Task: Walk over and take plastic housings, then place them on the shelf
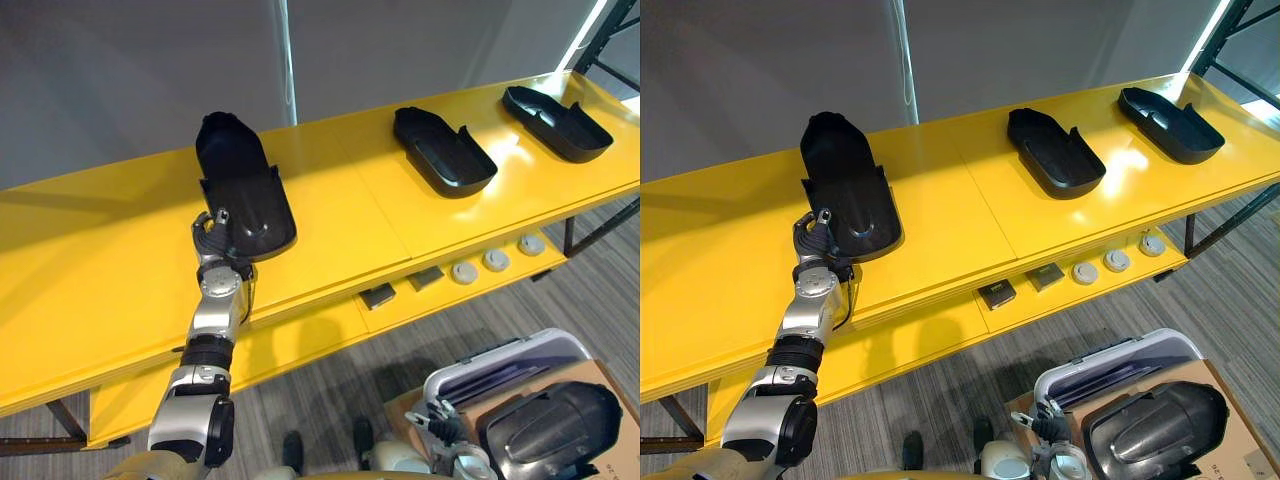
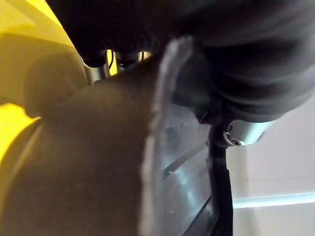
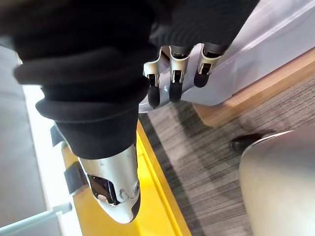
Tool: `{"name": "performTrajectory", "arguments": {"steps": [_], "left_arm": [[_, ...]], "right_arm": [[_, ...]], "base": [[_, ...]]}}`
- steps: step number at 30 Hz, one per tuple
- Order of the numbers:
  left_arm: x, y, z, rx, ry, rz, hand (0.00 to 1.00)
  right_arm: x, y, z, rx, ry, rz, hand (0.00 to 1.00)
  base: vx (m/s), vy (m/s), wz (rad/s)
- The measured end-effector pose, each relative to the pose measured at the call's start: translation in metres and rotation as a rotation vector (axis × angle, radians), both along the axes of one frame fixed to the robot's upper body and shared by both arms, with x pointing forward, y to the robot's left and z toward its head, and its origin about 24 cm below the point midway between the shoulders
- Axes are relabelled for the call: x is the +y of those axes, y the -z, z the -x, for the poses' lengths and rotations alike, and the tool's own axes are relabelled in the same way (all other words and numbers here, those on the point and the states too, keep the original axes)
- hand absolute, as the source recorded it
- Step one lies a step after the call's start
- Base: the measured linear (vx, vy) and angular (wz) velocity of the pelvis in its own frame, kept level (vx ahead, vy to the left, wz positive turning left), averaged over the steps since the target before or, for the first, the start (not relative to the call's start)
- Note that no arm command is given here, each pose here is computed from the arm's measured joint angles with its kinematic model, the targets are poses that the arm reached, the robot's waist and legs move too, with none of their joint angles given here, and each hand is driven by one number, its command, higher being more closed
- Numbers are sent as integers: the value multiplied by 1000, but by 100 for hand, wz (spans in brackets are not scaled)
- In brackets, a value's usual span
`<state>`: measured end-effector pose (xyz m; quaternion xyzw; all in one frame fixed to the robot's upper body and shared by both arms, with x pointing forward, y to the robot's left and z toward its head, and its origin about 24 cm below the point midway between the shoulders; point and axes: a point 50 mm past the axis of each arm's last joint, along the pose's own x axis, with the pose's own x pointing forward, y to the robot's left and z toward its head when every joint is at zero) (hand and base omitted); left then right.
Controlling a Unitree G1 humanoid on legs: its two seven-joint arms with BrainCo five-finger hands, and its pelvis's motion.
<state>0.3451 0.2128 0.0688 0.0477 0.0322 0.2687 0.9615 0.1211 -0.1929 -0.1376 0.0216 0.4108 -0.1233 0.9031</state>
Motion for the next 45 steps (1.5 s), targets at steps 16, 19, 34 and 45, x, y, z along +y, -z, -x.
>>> {"name": "performTrajectory", "arguments": {"steps": [16, 19, 34, 45], "left_arm": [[1, -12, -8, -31, -29, 35, 0], [1, -14, -8, -40, -34, 24, 0], [-85, -46, 78, -365, 203, -383, 100], [-103, -4, 87, -215, 440, -402, 100]], "right_arm": [[0, 0, 0, 2, -1, -1, 0], [0, 0, 0, 2, 0, 0, 0], [2, 1, 4, -7, 8, -2, 0], [6, 2, 4, -4, -14, -2, 0]], "base": [[0, 0, 1], [-2, -1, 1], [0, -1, 3], [7, -5, -3]]}}
